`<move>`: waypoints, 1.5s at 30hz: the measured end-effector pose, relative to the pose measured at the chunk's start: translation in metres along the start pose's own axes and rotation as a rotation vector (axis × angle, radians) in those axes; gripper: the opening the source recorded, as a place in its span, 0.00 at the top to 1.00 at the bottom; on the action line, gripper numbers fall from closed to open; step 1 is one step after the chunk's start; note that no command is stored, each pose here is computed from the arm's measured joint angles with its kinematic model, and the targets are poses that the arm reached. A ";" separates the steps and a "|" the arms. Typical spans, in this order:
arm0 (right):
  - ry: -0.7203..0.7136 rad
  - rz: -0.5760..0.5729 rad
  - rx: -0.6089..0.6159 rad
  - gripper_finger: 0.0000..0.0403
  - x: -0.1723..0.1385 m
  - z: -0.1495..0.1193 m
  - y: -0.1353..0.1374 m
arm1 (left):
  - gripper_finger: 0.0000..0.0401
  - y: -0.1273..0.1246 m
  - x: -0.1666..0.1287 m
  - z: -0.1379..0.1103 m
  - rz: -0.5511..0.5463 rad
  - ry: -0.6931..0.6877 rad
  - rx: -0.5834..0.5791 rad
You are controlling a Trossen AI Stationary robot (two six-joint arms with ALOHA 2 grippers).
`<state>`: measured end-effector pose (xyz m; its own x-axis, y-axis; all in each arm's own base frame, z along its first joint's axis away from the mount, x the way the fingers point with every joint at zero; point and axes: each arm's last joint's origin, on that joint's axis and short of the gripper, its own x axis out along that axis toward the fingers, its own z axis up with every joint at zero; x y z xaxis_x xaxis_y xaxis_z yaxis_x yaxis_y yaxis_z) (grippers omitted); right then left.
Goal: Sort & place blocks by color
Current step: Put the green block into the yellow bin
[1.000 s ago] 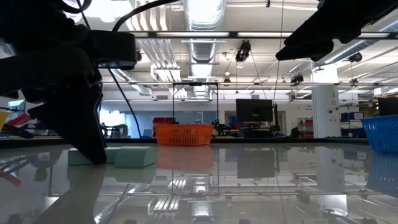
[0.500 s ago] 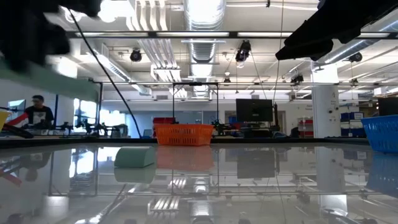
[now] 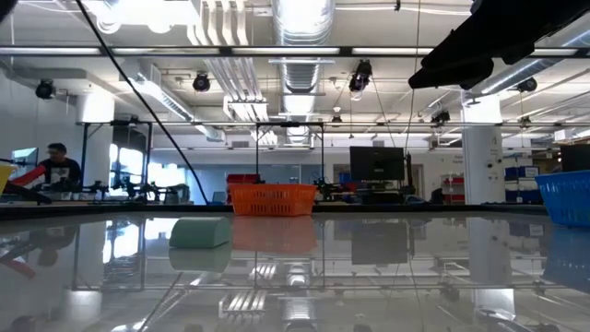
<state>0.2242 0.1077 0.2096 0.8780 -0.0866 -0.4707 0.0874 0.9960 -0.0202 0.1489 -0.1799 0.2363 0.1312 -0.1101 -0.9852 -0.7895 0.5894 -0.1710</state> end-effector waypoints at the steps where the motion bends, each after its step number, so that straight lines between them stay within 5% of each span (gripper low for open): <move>1: -0.003 0.000 0.001 0.43 0.000 0.000 0.000 | 0.67 0.001 0.004 -0.001 0.023 0.006 -0.011; 17: -0.031 0.010 0.003 0.43 0.000 0.003 0.001 | 0.65 0.006 0.016 0.000 0.070 0.008 -0.088; 29: -0.031 0.011 0.007 0.43 0.000 0.003 0.001 | 0.37 -0.002 0.007 -0.001 0.017 0.000 -0.055; 38: -0.034 0.012 0.009 0.43 0.000 0.004 0.001 | 0.38 -0.043 -0.019 0.012 -0.327 -0.327 0.291; 45: -0.034 0.012 0.009 0.43 0.000 0.004 0.001 | 0.38 -0.068 -0.004 0.040 -0.304 -0.508 0.540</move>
<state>0.2259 0.1087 0.2126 0.8945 -0.0760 -0.4406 0.0813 0.9967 -0.0069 0.2263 -0.1880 0.2513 0.6536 -0.0274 -0.7563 -0.2926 0.9125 -0.2859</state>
